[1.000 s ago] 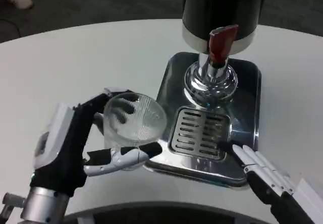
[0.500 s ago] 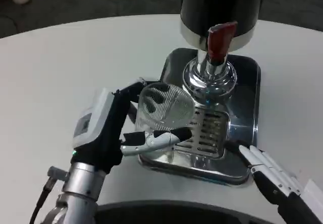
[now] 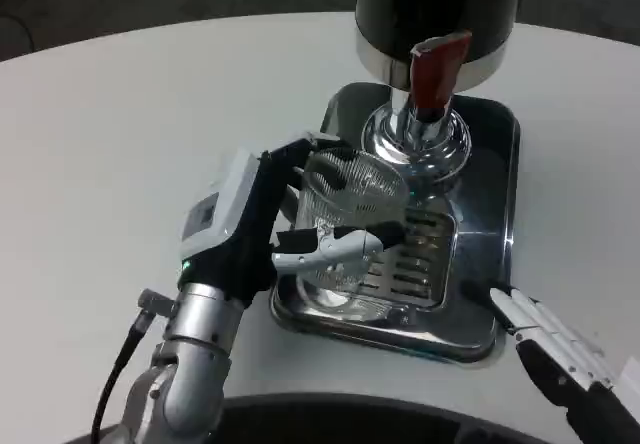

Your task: Grasp the cup under the faucet to collect the drink, then remove the cup.

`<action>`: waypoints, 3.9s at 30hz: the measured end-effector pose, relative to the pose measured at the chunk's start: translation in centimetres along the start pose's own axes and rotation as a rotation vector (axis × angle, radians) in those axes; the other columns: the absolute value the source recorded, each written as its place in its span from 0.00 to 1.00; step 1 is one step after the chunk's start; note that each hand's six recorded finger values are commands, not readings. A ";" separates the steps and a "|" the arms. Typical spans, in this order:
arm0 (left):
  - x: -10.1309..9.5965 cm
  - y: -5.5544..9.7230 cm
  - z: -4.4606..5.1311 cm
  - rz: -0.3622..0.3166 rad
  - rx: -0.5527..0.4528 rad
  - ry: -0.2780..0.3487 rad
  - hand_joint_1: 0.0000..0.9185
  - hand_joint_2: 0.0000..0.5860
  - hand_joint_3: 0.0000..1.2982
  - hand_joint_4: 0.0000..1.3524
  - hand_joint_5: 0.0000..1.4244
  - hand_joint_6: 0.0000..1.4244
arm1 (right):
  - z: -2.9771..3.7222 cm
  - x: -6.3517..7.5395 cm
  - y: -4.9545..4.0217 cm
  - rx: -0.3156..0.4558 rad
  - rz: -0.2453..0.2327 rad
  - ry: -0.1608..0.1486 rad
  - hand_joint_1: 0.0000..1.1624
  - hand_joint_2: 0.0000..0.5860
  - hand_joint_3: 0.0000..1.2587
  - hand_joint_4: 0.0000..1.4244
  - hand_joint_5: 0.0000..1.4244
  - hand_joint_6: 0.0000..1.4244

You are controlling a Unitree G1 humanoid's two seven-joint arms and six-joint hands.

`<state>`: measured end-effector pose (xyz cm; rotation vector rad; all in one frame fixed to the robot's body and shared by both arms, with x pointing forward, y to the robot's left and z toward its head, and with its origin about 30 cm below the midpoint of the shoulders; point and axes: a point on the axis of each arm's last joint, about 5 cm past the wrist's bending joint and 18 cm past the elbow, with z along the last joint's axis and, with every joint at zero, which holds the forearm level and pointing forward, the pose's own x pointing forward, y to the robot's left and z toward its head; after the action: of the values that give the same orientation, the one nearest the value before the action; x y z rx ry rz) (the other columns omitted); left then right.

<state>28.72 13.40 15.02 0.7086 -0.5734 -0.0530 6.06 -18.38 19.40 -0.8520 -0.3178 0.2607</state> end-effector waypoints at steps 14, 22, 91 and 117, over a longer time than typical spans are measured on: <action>0.6 -0.8 0.48 -0.011 0.001 -0.018 0.56 0.16 0.58 0.66 0.71 0.62 | 0.05 -0.1 0.02 0.005 -0.006 -0.007 0.60 0.83 0.04 0.00 0.00 0.00; 0.7 -0.9 0.56 -0.018 -0.001 -0.022 0.56 0.17 0.58 0.66 0.71 0.62 | 0.16 0.0 0.21 0.020 -0.003 -0.016 0.60 0.83 0.04 0.00 0.00 0.00; 2.9 -4.1 2.74 -0.030 -0.135 0.009 0.52 0.21 0.60 0.67 0.72 0.62 | -0.02 -0.2 -0.11 0.013 -0.026 0.004 0.60 0.83 0.05 0.01 0.00 0.00; 3.3 -3.3 1.75 -0.004 -0.112 0.016 0.52 0.23 0.60 0.67 0.72 0.62 | -0.09 0.0 -0.13 0.016 -0.039 0.005 0.61 0.84 0.05 0.01 0.00 0.00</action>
<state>31.12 9.05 15.63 0.6006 -0.5497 -0.0831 6.07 -18.53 19.44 -0.8295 -0.3266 0.2247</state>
